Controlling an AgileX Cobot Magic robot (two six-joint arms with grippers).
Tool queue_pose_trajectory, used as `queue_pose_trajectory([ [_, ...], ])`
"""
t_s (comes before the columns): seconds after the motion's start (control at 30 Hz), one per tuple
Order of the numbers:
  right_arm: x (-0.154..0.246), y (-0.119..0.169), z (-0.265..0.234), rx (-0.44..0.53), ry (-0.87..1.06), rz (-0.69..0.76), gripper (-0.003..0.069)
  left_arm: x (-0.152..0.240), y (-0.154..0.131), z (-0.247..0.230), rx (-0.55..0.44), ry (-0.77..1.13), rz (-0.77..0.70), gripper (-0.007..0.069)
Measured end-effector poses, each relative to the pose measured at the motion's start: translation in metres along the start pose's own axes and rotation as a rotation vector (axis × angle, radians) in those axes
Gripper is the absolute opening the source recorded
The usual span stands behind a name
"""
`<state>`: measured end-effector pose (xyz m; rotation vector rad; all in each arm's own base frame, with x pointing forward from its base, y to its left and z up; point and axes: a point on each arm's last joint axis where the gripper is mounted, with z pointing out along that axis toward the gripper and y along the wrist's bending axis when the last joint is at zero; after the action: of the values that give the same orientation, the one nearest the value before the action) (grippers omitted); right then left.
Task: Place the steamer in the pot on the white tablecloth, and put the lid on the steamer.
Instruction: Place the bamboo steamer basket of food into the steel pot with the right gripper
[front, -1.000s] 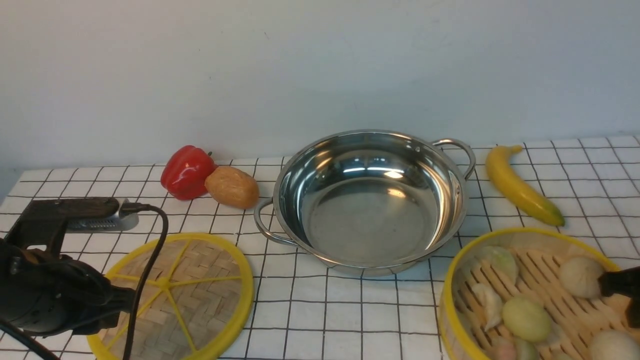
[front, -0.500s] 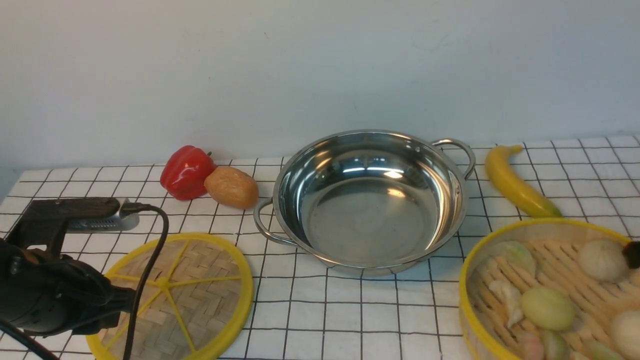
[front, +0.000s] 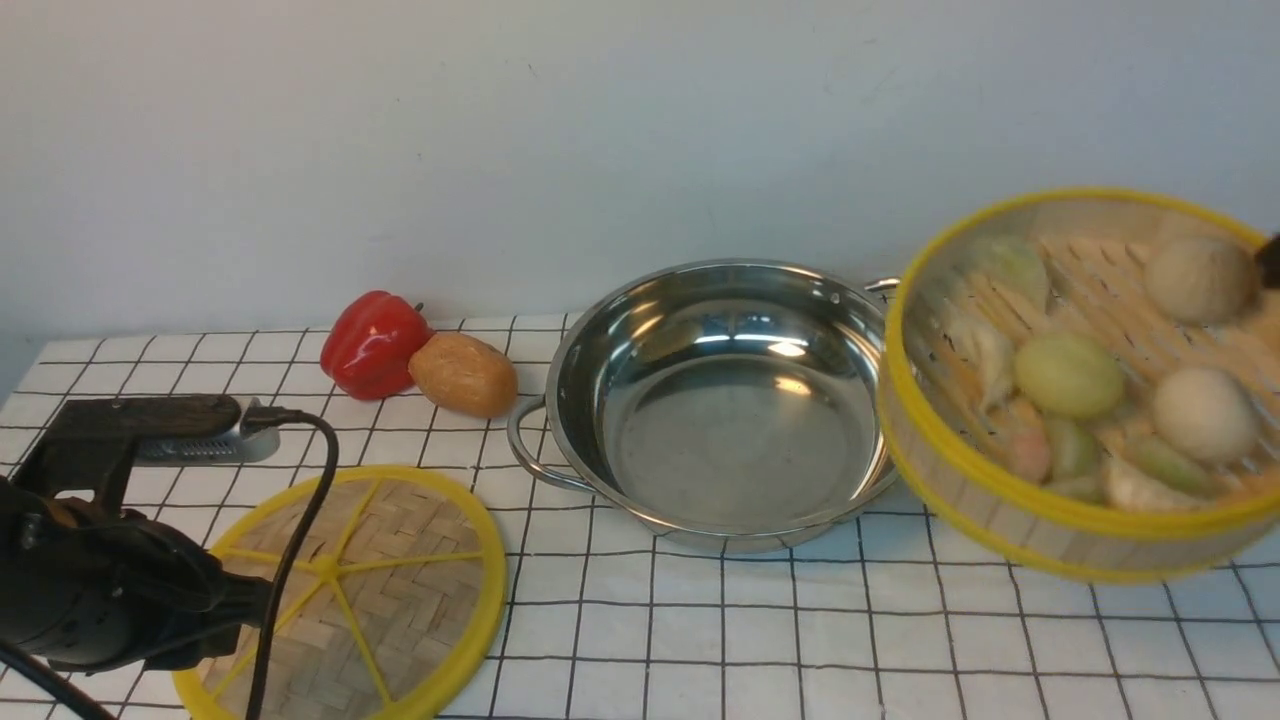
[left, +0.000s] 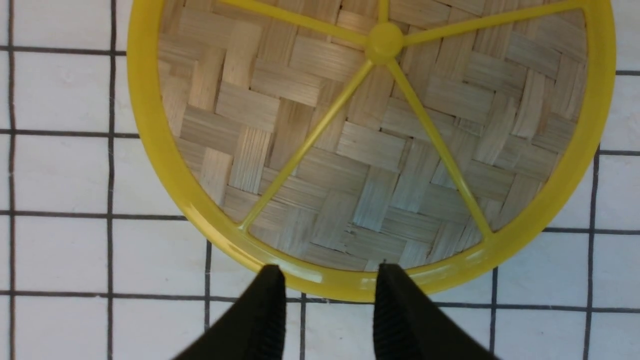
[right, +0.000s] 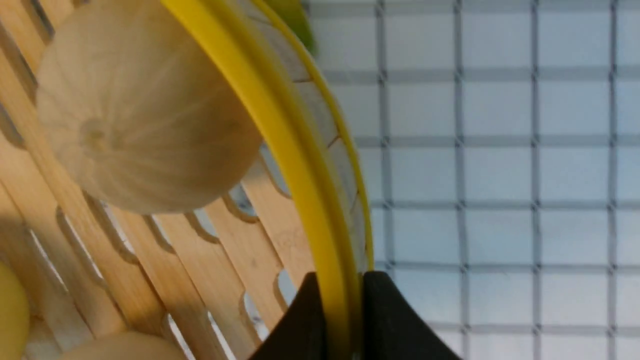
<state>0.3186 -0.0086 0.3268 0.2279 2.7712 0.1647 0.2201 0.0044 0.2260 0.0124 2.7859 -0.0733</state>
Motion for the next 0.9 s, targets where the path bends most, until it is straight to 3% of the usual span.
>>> queue_pose_trajectory([
  [0.13,-0.032,0.034,0.01,-0.075,-0.024,-0.053,0.0085,0.0,0.0,0.0,0.0,0.0,0.001,0.0243],
  [0.27,-0.066,0.088,0.043,-0.122,-0.026,-0.122,0.0085,0.0,0.0,0.0,0.0,0.0,0.001,0.0243],
  [0.43,-0.082,0.144,0.082,-0.178,-0.025,-0.181,0.0085,0.0,0.0,0.0,0.0,0.0,0.001,0.0243],
  [0.6,-0.08,0.158,0.12,-0.175,0.038,-0.193,0.0085,0.0,0.0,0.0,0.0,0.0,0.001,0.0243],
  [0.9,-0.071,0.154,0.182,-0.12,0.158,-0.19,0.0085,0.0,-0.001,0.0,0.011,-0.001,-0.011,0.0243],
])
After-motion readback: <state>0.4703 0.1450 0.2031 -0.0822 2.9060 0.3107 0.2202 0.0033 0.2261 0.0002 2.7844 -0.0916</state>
